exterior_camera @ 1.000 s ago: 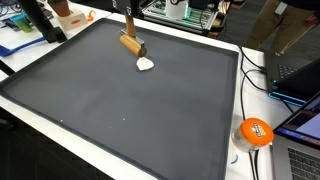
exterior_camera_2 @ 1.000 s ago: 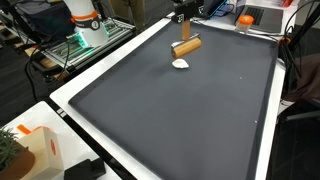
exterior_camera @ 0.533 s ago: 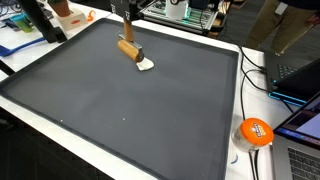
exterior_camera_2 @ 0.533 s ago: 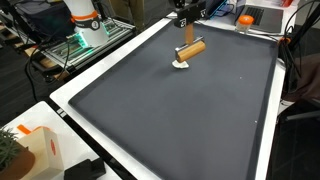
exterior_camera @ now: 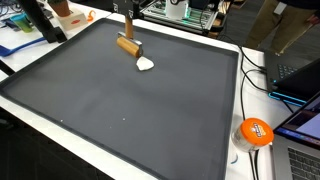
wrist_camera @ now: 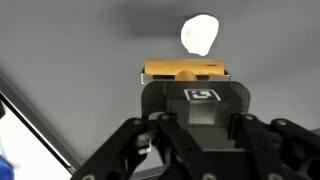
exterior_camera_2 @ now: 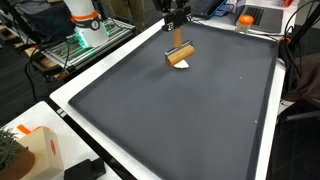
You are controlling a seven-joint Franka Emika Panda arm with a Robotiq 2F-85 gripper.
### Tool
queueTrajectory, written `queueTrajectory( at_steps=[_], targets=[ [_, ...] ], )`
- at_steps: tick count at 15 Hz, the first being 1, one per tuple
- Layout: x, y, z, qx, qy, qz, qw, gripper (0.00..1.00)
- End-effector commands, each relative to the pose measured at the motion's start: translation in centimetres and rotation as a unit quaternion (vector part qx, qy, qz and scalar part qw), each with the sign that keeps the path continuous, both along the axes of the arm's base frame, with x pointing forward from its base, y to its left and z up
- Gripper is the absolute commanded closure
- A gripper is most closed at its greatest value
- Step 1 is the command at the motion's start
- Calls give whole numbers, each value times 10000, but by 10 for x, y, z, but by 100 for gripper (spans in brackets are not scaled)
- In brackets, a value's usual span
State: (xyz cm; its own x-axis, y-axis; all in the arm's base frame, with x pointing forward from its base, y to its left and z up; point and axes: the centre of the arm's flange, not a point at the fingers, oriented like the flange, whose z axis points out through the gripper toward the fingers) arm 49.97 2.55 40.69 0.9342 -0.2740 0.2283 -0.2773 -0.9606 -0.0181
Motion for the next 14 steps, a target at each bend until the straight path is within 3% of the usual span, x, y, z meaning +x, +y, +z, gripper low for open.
queueTrajectory(
  at_steps=[1, 5, 6, 14],
  targets=[
    [-5, -1, 3, -16, -72, 87, 9999, 53],
    [-17, -1, 11, -43, -191, 216, 9996, 53],
    [-17, 0, 11, -44, -194, 222, 9996, 78],
    [-42, -10, 4, 2, -280, 949, 9951, 78]
  ],
)
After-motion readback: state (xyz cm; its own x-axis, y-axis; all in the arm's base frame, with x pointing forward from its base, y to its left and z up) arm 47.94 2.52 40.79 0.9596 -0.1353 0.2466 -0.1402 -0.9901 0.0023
